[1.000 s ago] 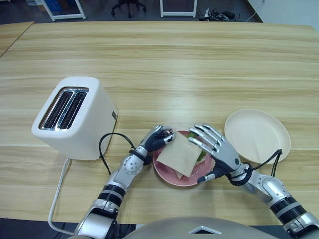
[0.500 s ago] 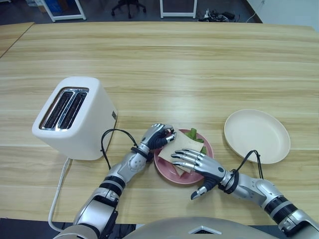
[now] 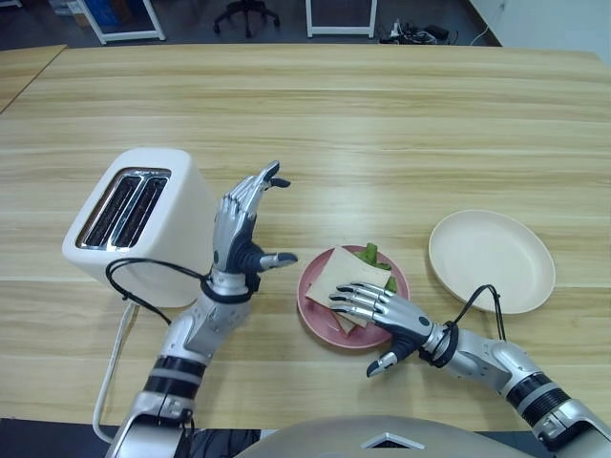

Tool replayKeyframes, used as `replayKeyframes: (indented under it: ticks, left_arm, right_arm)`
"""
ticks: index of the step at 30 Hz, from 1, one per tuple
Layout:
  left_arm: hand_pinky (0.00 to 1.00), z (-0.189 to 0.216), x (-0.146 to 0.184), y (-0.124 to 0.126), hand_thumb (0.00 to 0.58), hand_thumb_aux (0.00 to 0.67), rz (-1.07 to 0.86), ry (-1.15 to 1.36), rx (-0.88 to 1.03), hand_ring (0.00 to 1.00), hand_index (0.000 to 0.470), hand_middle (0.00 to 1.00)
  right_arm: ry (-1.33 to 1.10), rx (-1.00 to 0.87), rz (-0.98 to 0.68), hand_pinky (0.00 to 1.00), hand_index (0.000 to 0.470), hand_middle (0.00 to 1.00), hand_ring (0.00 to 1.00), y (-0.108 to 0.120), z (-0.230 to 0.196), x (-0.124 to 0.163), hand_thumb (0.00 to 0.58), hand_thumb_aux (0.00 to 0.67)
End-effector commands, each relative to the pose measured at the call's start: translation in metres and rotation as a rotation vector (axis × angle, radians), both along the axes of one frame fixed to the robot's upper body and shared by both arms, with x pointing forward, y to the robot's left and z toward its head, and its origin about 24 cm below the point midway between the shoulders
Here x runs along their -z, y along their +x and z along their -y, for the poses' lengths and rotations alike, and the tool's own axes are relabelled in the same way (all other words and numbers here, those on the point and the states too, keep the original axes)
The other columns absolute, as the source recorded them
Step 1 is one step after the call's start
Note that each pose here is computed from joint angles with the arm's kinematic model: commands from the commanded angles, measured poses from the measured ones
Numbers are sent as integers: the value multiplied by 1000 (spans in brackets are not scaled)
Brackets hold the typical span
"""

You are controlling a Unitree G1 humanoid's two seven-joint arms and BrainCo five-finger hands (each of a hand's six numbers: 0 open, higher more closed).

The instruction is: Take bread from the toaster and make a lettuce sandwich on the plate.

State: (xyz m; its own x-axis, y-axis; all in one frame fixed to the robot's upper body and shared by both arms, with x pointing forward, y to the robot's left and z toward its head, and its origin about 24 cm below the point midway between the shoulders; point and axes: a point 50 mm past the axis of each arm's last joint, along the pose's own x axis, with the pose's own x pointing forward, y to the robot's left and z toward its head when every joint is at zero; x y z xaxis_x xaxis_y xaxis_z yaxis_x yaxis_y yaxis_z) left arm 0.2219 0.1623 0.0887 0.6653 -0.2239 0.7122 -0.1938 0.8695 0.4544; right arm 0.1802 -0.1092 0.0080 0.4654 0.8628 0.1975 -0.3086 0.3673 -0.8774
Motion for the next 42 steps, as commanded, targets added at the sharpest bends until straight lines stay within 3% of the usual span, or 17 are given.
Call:
replayKeyframes:
  ticks: [1, 2, 4, 6, 10, 13, 20, 27, 34, 42]
  left_arm:
    - [459, 10, 17, -41, 480, 391, -209, -139, 341, 459, 275, 459]
    - [980, 11, 24, -52, 580, 670, -251, -64, 425, 980, 470, 980]
    - [1000, 7, 38, -70, 580, 670, -346, 65, 534, 1000, 470, 1000]
    - [1000, 0, 49, -81, 580, 670, -451, 166, 564, 1000, 470, 1000]
    - [1000, -15, 74, -109, 580, 670, -720, 405, 665, 1000, 470, 1000]
    - [1000, -21, 85, -117, 580, 670, -854, 483, 668, 1000, 470, 1000]
    - [1000, 2, 107, -97, 580, 670, -930, 485, 550, 1000, 470, 1000]
    - [1000, 17, 132, -32, 580, 670, -901, 470, 279, 1000, 470, 1000]
    - [1000, 13, 138, 27, 580, 670, -834, 436, 5, 1000, 470, 1000]
    - [1000, 13, 134, 27, 580, 670, -735, 349, 10, 1000, 470, 1000]
  right_arm:
    - [413, 71, 149, 310, 400, 310, 310, 12, -17, -45, 567, 570]
    - [512, 105, 176, 1000, 470, 1000, 1000, 16, -13, -57, 580, 670]
    - [621, 171, 187, 1000, 470, 1000, 1000, 18, 4, -72, 580, 670]
    - [537, 183, 117, 1000, 470, 1000, 1000, 13, 23, -66, 580, 670]
    - [3, 12, -263, 1000, 470, 1000, 1000, -40, 58, -6, 580, 670]
    - [-151, -42, -388, 1000, 470, 1000, 1000, -63, 63, 11, 580, 670]
    - [-181, 57, -269, 1000, 470, 1000, 1000, -32, 42, 20, 580, 670]
    - [-140, 252, -126, 1000, 470, 1000, 1000, 15, 24, 24, 580, 670]
    - [19, 466, -137, 1000, 470, 1000, 1000, 61, 9, 28, 580, 670]
    - [91, 530, -232, 1000, 470, 1000, 1000, 75, 6, 39, 580, 670]
